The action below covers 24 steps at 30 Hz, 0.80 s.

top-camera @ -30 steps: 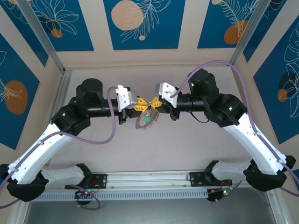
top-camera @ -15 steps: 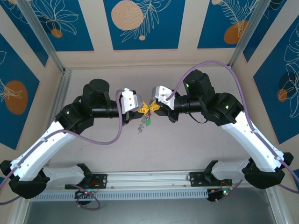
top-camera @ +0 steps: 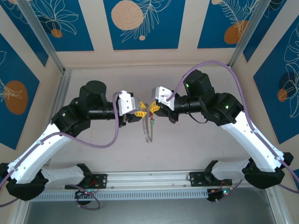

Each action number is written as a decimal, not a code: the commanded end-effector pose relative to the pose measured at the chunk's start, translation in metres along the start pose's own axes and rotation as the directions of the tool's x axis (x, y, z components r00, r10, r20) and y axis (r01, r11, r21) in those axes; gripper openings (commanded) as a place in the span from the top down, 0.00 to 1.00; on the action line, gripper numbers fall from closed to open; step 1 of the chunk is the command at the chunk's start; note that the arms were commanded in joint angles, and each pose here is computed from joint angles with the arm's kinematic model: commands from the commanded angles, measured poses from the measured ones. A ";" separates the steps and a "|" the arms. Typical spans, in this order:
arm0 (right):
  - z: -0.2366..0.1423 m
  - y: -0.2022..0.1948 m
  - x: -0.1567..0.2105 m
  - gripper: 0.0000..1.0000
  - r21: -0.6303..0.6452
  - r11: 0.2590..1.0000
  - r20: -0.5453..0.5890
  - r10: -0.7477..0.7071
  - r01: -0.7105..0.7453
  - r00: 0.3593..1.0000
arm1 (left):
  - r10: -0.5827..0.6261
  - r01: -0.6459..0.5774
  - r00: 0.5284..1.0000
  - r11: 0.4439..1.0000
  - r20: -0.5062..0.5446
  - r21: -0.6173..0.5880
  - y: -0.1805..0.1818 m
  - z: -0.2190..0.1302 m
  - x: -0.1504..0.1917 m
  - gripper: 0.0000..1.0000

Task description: Put the keys on the keyring

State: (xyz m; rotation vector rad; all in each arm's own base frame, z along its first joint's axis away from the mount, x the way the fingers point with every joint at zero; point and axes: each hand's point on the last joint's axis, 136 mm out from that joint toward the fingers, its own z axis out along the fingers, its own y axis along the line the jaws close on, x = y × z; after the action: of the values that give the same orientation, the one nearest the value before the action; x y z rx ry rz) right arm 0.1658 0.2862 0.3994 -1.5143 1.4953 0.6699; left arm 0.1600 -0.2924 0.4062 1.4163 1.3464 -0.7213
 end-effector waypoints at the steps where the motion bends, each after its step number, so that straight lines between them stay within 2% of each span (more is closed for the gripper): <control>1: -0.005 0.005 -0.008 1.00 -0.027 1.000 0.031 -0.003 0.004 1.000 | 0.038 -0.038 0.999 0.999 0.019 -0.029 0.000 -0.010 -0.009 0.76; 17: 0.001 0.011 -0.013 1.00 -0.072 0.997 0.056 0.006 -0.002 0.998 | 0.010 -0.010 1.000 1.000 0.019 -0.004 0.004 0.012 -0.002 0.76; 20: 0.002 0.012 -0.013 1.00 -0.079 0.997 0.064 0.009 -0.004 0.998 | 0.004 -0.004 1.000 1.000 0.014 -0.003 0.005 0.015 0.000 1.00; 24: 0.003 0.011 -0.011 1.00 -0.072 0.997 0.073 0.009 -0.004 0.997 | -0.026 0.027 0.999 1.000 0.044 -0.011 0.007 0.019 -0.001 1.00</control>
State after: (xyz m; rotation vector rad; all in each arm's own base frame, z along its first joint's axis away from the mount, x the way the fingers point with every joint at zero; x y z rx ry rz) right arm 0.1626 0.2893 0.3937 -1.5329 1.5062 0.7115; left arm 0.1665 -0.3004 0.3998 1.4078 1.3585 -0.7278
